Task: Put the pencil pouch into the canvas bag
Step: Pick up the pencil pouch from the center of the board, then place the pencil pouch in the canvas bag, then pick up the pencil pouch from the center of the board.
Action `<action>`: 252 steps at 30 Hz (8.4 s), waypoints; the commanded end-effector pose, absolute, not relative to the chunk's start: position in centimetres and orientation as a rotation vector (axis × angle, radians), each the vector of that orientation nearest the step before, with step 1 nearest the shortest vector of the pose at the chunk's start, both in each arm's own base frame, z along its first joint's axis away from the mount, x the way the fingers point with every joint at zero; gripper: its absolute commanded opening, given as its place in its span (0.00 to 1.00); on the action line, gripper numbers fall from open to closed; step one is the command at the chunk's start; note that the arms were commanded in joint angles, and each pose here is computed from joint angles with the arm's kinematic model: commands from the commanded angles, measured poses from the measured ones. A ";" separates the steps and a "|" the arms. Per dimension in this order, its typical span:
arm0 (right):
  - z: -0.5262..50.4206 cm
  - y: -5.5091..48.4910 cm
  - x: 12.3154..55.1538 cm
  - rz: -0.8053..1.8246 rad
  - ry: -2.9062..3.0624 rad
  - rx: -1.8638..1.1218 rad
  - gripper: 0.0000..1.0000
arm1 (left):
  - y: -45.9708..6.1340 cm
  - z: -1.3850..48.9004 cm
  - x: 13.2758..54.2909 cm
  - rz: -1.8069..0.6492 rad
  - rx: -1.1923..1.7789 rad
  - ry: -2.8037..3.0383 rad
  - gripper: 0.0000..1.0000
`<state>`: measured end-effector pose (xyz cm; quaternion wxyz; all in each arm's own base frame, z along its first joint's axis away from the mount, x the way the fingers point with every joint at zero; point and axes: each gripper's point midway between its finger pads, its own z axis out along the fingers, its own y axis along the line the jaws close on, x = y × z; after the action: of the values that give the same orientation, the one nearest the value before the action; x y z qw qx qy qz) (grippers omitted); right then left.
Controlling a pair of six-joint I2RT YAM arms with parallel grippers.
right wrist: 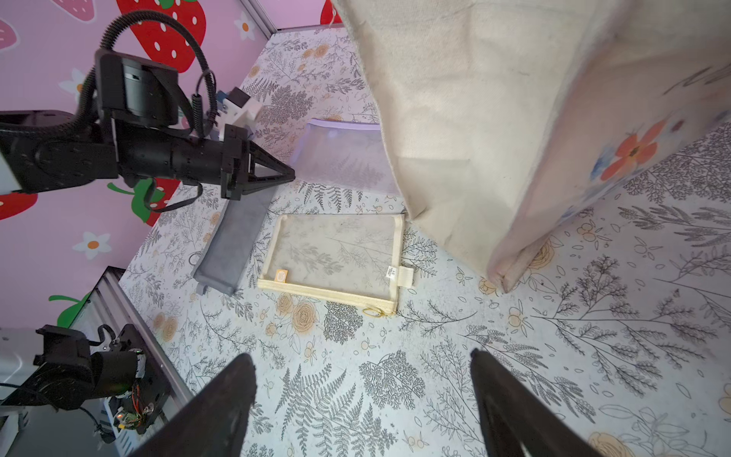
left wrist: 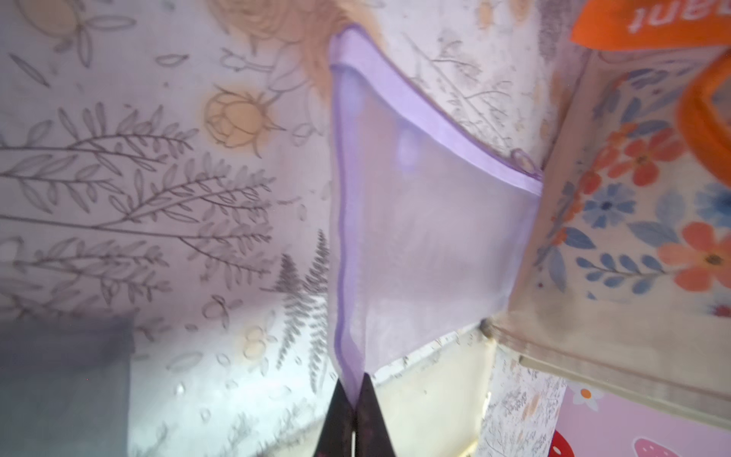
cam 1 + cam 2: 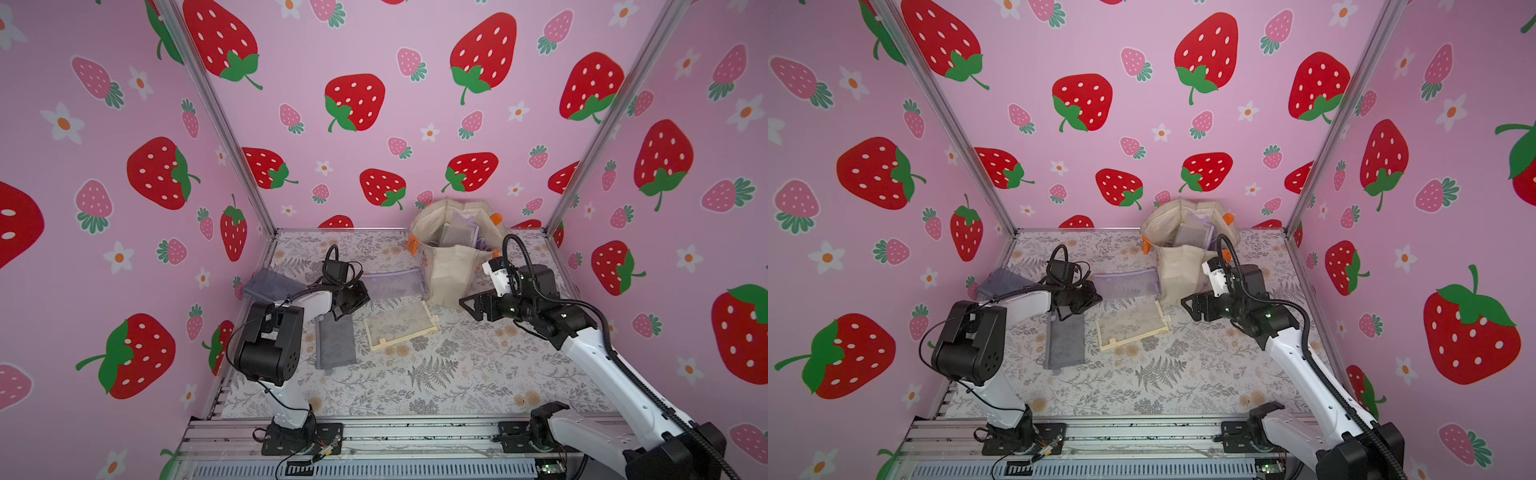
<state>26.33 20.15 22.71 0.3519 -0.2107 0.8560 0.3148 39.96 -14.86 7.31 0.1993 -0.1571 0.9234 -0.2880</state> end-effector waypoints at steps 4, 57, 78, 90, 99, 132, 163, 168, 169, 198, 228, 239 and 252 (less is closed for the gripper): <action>25.8 22.2 25.1 0.935 2.084 -0.683 0.86 | -15.6 15.9 36.2 -0.599 0.123 2.510 0.00; 33.3 30.4 17.6 1.187 1.476 -1.331 0.76 | -22.1 42.6 12.9 -1.465 1.162 1.591 0.00; 34.6 29.0 21.4 1.066 1.614 -1.109 0.00 | -20.3 37.0 23.5 -1.081 0.633 1.880 0.57; 39.1 22.4 33.4 0.854 1.765 -0.614 0.00 | -18.7 31.5 27.0 -1.001 0.396 2.050 0.85; 40.7 19.4 45.1 0.822 1.775 -0.396 0.00 | -18.4 31.6 26.1 -1.013 0.384 2.024 0.85; 25.1 18.6 48.0 0.759 2.178 -0.227 0.33 | -18.3 30.3 27.9 -1.023 0.370 2.018 0.85; 20.0 20.5 55.2 0.551 2.266 -0.314 0.00 | -18.3 29.9 28.4 -1.033 0.354 2.023 0.84; 18.4 20.0 54.1 0.428 2.341 -0.339 0.00 | -18.3 29.9 28.4 -1.027 0.351 2.016 0.84; 18.3 19.7 54.0 0.395 2.353 -0.338 0.00 | -18.2 29.8 28.5 -1.024 0.348 2.019 0.84; 25.6 29.0 32.3 0.437 2.180 -0.920 0.77 | -13.0 11.6 32.9 -0.753 -0.221 2.639 0.81; 6.0 38.5 30.9 0.623 2.576 -1.025 0.80 | -19.3 6.3 21.1 -0.785 -0.257 2.751 0.78; 2.8 37.3 29.3 0.672 2.681 -0.987 0.80 | -19.7 3.9 22.9 -0.899 -0.380 2.743 0.80; 2.6 33.1 22.0 0.797 2.735 -0.906 0.80 | -19.6 3.2 26.9 -0.983 -0.429 2.719 0.76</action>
<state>24.49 33.82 3.60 0.1118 -0.3207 0.9046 0.2574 26.36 -19.56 3.81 0.1171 -0.1439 0.9240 -0.3343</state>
